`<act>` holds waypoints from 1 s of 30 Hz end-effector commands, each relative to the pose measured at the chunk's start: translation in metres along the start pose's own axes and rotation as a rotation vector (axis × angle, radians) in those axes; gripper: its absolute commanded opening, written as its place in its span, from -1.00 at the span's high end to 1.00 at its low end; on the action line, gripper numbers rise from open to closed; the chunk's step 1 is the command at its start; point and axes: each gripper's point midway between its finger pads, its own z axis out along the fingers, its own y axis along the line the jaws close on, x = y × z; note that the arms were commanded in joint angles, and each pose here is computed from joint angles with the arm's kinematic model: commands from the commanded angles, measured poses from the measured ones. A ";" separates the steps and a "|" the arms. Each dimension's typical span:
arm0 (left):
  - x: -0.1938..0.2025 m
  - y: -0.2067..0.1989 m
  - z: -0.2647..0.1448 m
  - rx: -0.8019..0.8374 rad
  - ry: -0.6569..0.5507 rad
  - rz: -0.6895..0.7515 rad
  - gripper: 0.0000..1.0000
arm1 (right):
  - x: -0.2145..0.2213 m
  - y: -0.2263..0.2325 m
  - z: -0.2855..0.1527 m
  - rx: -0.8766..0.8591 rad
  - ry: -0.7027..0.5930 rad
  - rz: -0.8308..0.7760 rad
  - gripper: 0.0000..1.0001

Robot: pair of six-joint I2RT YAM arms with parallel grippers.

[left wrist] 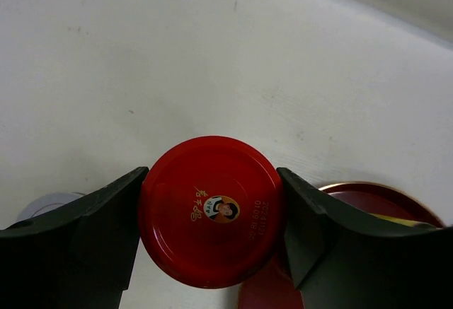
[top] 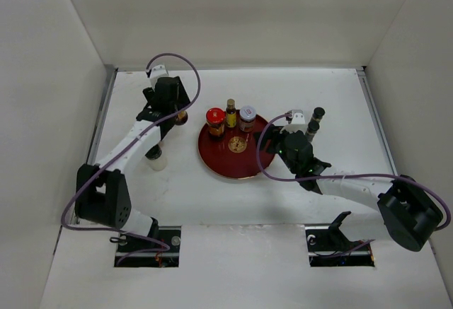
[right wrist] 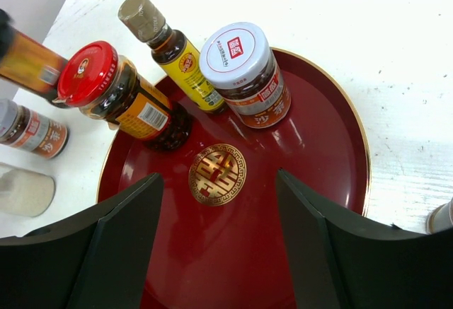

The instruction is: Organize the condiment bottles

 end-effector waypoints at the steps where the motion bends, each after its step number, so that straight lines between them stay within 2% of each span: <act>1: -0.077 -0.020 -0.046 0.089 -0.235 -0.104 0.50 | -0.021 0.017 0.000 -0.049 -0.060 0.032 -0.43; 10: -0.070 -0.020 -0.120 0.137 -0.227 -0.044 0.50 | -0.024 0.017 -0.001 -0.050 -0.071 0.031 -0.43; 14: -0.052 -0.030 -0.145 0.202 -0.185 -0.003 0.50 | -0.027 0.012 -0.002 -0.036 -0.077 0.039 -0.43; 22: -0.008 -0.098 -0.177 0.401 -0.107 0.032 0.50 | -0.041 -0.008 -0.009 0.015 -0.134 0.074 -0.48; 30: 0.029 -0.172 -0.167 0.524 -0.080 0.073 0.51 | -0.054 -0.034 -0.016 0.092 -0.186 0.121 -0.51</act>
